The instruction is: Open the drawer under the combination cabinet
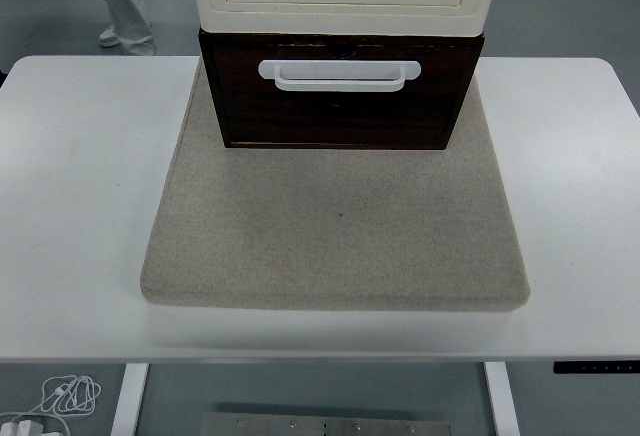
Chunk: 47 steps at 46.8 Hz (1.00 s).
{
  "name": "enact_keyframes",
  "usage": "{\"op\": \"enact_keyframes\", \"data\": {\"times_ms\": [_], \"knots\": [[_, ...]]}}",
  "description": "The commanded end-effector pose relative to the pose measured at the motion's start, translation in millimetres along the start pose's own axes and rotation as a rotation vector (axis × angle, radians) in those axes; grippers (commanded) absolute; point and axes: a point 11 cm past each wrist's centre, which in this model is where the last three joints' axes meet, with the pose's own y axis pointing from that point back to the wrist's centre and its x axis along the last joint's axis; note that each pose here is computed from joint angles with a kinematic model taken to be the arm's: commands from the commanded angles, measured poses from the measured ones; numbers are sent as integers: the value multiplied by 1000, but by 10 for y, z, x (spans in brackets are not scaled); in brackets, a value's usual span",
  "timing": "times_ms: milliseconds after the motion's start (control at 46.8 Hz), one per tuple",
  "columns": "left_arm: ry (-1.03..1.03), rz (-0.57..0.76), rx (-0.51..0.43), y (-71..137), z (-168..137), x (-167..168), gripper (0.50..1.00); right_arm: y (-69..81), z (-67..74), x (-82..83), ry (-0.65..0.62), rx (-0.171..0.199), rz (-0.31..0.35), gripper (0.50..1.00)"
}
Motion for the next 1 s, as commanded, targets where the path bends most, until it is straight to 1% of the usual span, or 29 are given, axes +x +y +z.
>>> {"op": "enact_keyframes", "data": {"times_ms": [0,107,256,363,449,598,684,833,983], "knots": [[-43,-57,65,-55,-75,-159,1000,0,-2,0,0,1,0,926],[-95,-117,161,-91,-208,-306,1000,0,0,0,0,0,0,926],[-130,-213,325,-63,-513,-532,1000,0,0,0,0,0,0,926],[-201,-279,475,10,-757,-675,1000,0,0,0,0,0,0,926],[-232,-326,557,82,-913,-733,1000,0,0,0,0,0,0,926],[-234,-428,720,238,-1271,-861,1000,0,0,0,0,0,0,926],[-266,-457,757,234,-1363,-911,1000,0,0,0,0,0,0,926],[-301,-481,789,94,-1436,-945,1000,0,-2,0,0,1,0,926],[-324,-502,830,9,-1468,-940,1000,0,0,0,0,0,0,926]]}}
